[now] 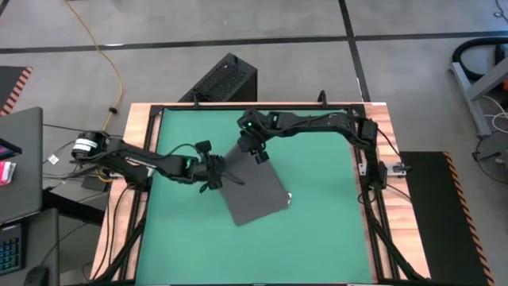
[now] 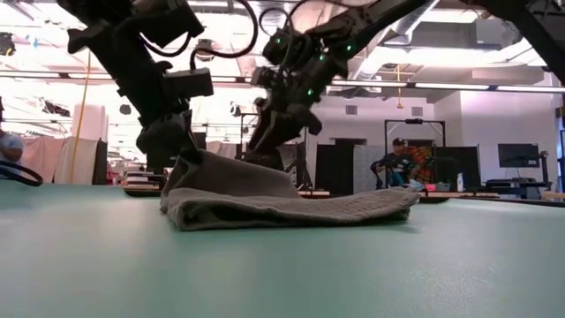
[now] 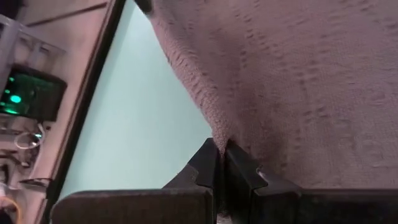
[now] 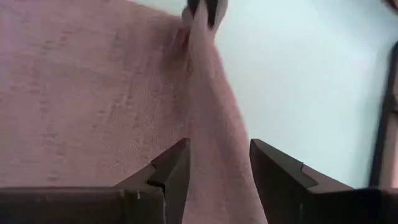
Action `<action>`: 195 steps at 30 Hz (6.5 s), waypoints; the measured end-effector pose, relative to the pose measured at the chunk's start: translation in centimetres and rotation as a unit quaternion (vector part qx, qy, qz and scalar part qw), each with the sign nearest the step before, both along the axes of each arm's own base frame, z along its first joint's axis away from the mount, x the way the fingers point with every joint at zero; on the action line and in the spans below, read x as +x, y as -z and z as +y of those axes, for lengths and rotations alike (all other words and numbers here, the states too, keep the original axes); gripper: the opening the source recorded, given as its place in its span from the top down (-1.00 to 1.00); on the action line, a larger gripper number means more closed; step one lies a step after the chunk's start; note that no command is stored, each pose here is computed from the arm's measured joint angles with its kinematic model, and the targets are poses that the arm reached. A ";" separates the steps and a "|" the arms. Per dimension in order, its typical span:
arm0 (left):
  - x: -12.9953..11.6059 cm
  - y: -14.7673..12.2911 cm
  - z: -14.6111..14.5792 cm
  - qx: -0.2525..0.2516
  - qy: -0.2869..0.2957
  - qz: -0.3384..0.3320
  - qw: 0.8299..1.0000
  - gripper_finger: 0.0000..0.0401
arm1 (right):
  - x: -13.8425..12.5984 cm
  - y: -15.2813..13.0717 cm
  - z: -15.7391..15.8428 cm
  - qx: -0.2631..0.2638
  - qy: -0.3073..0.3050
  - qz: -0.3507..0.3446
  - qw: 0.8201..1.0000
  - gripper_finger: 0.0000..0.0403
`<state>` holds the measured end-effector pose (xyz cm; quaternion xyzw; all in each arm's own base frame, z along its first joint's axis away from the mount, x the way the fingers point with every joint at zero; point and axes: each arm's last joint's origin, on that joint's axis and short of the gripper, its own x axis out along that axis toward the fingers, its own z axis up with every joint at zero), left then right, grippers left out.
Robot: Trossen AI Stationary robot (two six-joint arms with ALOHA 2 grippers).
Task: Roll towel
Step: Roll the gray towel
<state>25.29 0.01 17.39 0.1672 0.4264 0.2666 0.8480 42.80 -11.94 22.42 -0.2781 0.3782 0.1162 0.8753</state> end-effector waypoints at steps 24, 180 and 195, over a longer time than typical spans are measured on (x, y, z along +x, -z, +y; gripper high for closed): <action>-0.1 -0.2 -3.5 0.021 0.056 -0.012 0.998 1.00 | 1.0 3.8 -1.2 -0.066 0.002 0.039 0.997 0.19; -2.5 -3.5 -1.4 -0.222 0.127 -0.047 0.966 0.86 | -1.0 6.9 34.2 0.039 0.274 -0.049 0.960 -0.05; -2.5 -3.6 -1.5 -0.216 0.113 -0.055 0.968 0.86 | -2.0 8.8 33.6 0.043 0.328 -0.030 0.943 -0.01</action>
